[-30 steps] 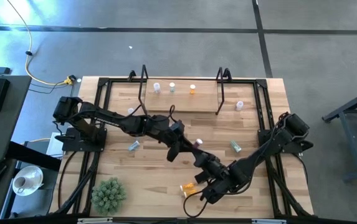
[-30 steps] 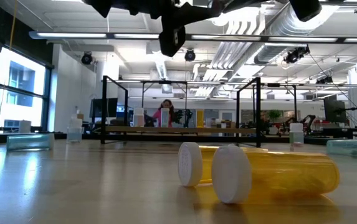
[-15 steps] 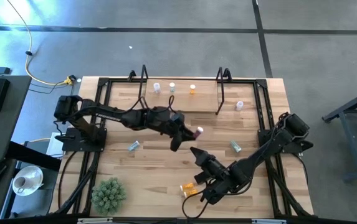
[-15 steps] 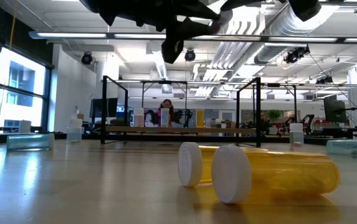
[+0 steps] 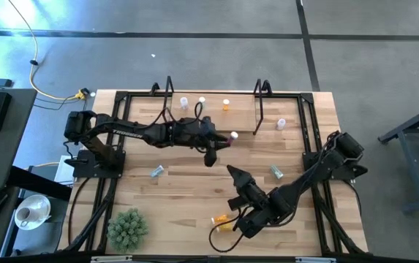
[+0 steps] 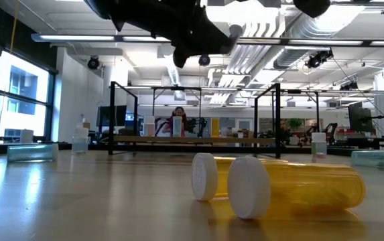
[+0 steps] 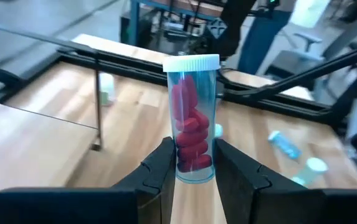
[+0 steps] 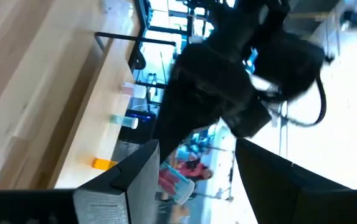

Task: Pick and place medicine bottles onto shelf by color
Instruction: Put the bottom blue pill bottle on the shelf

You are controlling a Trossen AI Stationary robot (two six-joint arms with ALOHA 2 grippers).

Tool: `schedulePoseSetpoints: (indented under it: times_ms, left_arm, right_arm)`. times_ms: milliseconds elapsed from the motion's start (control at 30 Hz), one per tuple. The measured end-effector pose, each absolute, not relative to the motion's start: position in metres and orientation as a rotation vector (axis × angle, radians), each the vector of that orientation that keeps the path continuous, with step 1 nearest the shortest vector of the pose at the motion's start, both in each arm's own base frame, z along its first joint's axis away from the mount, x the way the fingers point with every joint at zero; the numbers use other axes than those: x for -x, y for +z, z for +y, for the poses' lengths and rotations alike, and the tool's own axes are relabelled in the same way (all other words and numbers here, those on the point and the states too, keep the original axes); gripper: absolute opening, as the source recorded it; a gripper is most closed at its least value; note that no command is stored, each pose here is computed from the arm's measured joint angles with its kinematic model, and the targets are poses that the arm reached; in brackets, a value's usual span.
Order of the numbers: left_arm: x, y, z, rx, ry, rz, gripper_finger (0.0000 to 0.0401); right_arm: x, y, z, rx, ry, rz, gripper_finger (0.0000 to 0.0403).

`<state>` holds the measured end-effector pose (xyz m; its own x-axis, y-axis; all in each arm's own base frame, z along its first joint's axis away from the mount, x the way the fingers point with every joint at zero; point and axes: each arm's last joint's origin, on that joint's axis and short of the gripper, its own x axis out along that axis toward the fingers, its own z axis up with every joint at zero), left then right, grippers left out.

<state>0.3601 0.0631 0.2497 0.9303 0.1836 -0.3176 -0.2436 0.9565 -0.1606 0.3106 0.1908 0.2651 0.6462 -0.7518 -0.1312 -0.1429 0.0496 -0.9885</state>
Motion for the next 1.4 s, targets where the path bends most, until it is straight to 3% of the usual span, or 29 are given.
schedulePoseSetpoints:
  times_ms: [233,467,767,1033,1400]
  left_arm:
    - [-0.36,0.25,0.066,0.123,0.274,0.31,0.0085]
    - [-0.359,0.25,0.072,0.11,0.29,0.297,0.0085]
    - [-0.361,0.255,0.071,0.073,0.253,0.249,0.0085]
    - [-0.345,0.224,0.071,0.06,0.244,0.158,0.0085]
    - [-0.335,0.207,0.063,0.067,0.165,0.163,0.0085]
  right_arm:
    - [-0.304,0.308,0.155,1.246,-0.642,0.735,0.0201]
    - [-0.291,0.355,0.104,0.832,-0.676,0.617,0.0201]
    - [-0.273,0.39,0.045,0.241,-0.513,0.482,0.0201]
    - [-0.269,0.396,0.009,-0.086,-0.332,0.485,0.0201]
    - [-0.29,0.378,-0.025,-0.202,-0.177,0.567,0.0201]
